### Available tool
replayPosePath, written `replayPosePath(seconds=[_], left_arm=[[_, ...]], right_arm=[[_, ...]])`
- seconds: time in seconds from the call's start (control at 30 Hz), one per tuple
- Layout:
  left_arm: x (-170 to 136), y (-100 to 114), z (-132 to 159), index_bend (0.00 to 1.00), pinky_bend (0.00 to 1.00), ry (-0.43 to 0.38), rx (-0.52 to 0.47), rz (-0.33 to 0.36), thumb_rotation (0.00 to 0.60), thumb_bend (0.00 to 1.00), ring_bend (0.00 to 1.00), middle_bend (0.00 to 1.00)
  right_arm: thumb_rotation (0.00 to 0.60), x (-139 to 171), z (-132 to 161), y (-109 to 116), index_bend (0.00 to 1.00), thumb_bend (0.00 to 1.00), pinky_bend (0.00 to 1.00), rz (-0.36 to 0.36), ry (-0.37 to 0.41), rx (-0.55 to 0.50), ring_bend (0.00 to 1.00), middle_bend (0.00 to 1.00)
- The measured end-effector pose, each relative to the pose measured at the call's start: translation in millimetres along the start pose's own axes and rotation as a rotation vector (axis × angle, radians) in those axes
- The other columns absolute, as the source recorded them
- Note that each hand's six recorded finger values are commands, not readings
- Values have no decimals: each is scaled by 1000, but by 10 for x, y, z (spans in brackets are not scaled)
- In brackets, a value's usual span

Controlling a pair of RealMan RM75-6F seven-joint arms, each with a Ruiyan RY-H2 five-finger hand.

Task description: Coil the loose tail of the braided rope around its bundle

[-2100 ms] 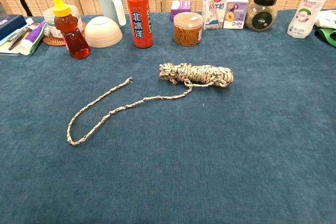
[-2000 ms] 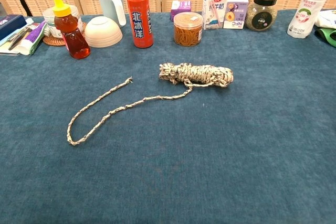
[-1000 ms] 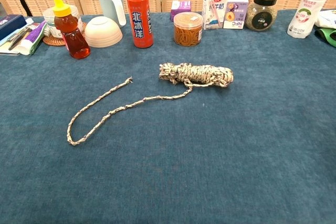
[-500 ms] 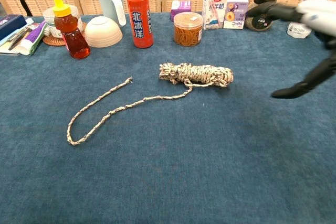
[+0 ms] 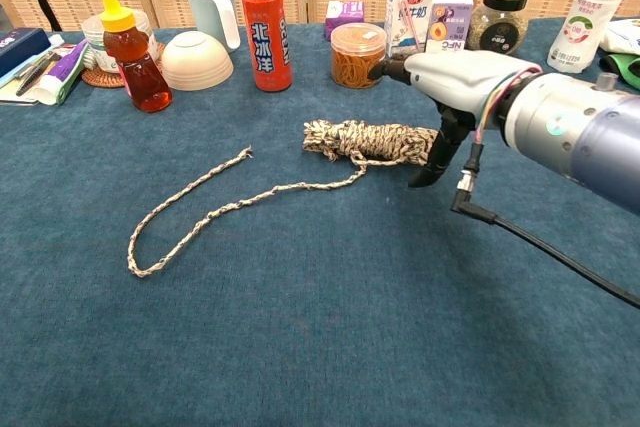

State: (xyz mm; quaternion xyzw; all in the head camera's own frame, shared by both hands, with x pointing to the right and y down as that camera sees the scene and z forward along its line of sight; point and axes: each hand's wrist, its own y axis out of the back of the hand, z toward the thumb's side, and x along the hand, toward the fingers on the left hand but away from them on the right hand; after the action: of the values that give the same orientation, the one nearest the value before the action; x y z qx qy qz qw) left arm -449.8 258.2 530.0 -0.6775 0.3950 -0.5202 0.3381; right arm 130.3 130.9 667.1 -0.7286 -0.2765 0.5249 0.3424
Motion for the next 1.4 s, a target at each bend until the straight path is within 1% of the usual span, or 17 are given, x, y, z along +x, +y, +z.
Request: replayPosePath(seconds=[0.1, 0.13, 0.27, 0.37, 0.43, 0.57, 0.8, 0.93, 1.2, 1.33, 1.4], left_arm=[[17, -3, -31, 0, 0, 14, -2, -4, 600, 56, 0, 0], [24, -7, -36, 0, 0, 17, -3, -7, 600, 56, 0, 0], [49, -14, -47, 0, 0, 26, -6, -13, 600, 56, 0, 0], [43, 1, -53, 0, 0, 26, -5, -9, 600, 56, 0, 0], [40, 2, -59, 0, 0, 26, -5, -9, 600, 56, 0, 0], [38, -4, -68, 0, 0, 29, -5, -13, 600, 56, 0, 0], [52, -6, -90, 0, 0, 41, -6, -13, 600, 56, 0, 0], [69, -17, -99, 0, 0, 47, -5, -17, 600, 55, 0, 0], [95, -46, -95, 0, 0, 55, -1, -25, 600, 56, 0, 0], [111, -64, -81, 0, 0, 52, 2, -28, 600, 55, 0, 0], [134, -74, -51, 0, 0, 36, 2, -30, 600, 56, 0, 0]], right_arm=[[600, -96, -19, 22, 94, 123, 18, -10, -18, 19, 0, 3], [600, -117, -25, 17, 106, 130, 41, -10, -23, 24, 0, 10], [600, -213, -52, -34, 166, 192, 152, -6, -48, 46, 0, 76], [600, -265, -50, -90, 243, 259, 208, 8, -61, 28, 10, 129], [600, -281, -41, -107, 276, 298, 230, 7, -58, 22, 22, 147], [600, -326, -65, -169, 300, 337, 256, 2, -54, 37, 41, 166], [600, -370, -64, -249, 304, 340, 263, 4, -46, 65, 45, 170], [600, -392, -59, -260, 310, 342, 305, 3, -43, 70, 54, 186], [600, -455, -104, -342, 369, 366, 416, 14, -54, 76, 135, 268], [600, -477, -124, -389, 457, 411, 499, 10, -49, 79, 222, 364], [600, -481, -130, -396, 499, 425, 518, 5, -41, 86, 256, 405]])
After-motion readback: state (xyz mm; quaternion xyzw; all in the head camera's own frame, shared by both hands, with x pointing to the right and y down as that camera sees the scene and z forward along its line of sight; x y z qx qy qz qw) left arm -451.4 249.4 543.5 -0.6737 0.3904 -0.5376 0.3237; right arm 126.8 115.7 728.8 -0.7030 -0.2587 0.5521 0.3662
